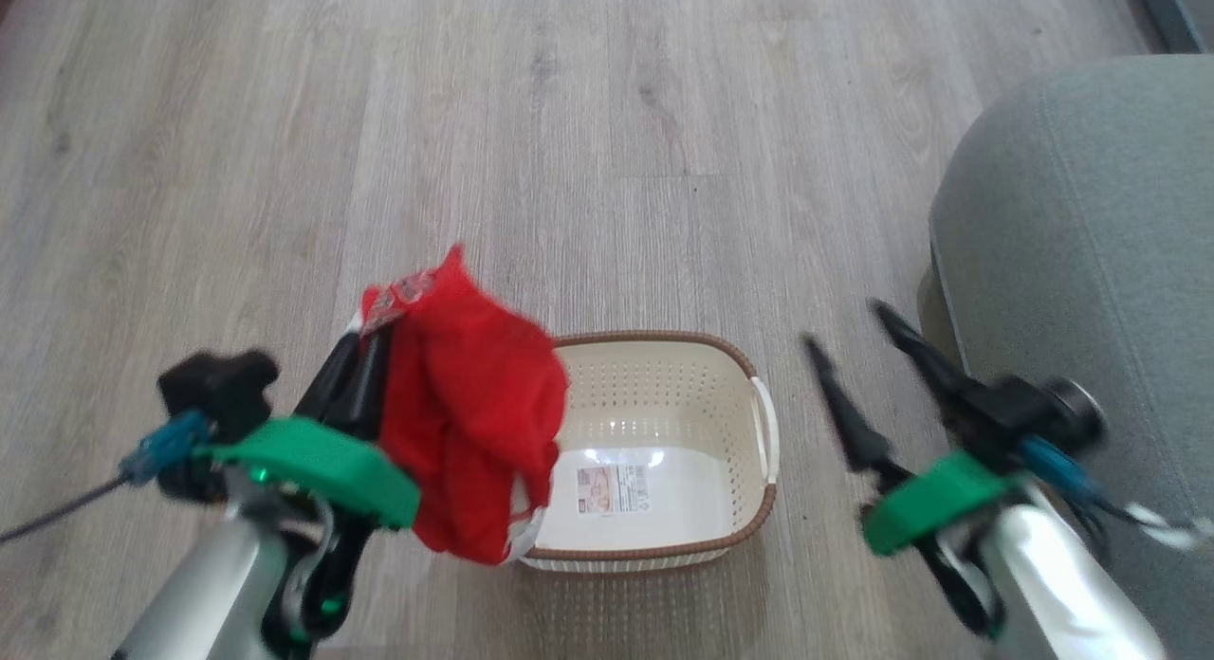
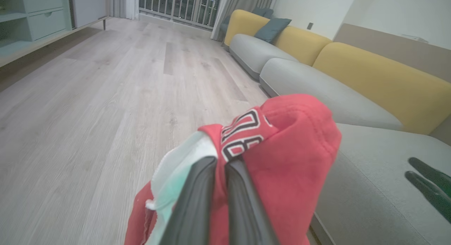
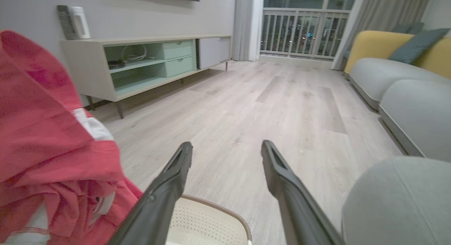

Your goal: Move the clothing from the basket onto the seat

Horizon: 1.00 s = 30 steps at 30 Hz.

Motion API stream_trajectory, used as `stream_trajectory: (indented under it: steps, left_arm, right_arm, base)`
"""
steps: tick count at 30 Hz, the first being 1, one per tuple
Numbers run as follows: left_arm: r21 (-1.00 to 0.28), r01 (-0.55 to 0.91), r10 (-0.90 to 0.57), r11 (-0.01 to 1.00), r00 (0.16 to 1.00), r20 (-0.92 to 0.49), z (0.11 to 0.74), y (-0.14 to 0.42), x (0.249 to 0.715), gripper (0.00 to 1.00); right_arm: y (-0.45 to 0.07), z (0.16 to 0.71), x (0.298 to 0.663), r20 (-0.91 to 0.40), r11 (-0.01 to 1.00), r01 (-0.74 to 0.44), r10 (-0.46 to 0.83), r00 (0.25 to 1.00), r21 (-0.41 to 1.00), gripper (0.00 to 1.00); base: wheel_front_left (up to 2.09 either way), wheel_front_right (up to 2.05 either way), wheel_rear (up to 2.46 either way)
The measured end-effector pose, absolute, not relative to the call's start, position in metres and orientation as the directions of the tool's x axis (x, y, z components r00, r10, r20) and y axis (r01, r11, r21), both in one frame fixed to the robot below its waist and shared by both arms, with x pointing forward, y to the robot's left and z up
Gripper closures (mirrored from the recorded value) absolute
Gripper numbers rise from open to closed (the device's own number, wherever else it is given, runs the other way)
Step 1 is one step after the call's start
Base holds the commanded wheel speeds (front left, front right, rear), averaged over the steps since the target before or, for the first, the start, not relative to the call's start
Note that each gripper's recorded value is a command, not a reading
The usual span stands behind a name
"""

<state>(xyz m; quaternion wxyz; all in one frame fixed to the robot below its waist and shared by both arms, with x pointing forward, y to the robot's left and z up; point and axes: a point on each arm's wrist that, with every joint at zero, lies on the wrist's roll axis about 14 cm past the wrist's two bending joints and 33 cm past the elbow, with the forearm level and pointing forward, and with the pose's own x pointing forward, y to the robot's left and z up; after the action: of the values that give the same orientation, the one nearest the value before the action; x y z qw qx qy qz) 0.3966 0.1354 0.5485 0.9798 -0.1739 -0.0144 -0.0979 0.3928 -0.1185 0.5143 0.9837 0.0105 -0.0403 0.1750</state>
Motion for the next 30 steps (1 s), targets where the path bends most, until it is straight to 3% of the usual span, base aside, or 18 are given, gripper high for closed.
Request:
stream_trajectory:
  steps: [5,11,25,30]
  left_arm:
    - [-0.303,0.328,-0.3,0.895,0.944,0.134,0.577,0.101,0.408,1.0]
    - [-0.279,0.403,-0.374,0.872,0.914,0.156,0.586,0.077,0.412,1.0]
    - [-0.272,0.643,-0.63,0.716,0.763,0.144,0.587,0.004,0.386,1.0]
    - [-0.301,0.661,-0.656,0.688,0.743,0.132,0.581,0.001,0.386,1.0]
  right_arm:
    - [-0.048,0.535,0.403,0.112,0.817,-0.572,0.577,0.809,-0.071,0.0]
    - [0.001,0.536,0.397,0.08,0.686,-0.72,0.727,0.682,-0.104,0.0]
    - [0.039,0.518,0.393,-0.015,0.543,-0.824,0.834,0.552,-0.16,0.0]
    - [0.036,0.534,0.403,0.021,0.552,-0.813,0.83,0.558,-0.186,0.0]
  base:
    - [0.0,0.0,0.0]
    - [0.0,0.0,0.0]
    - [0.0,0.0,0.0]
    - [0.0,0.0,0.0]
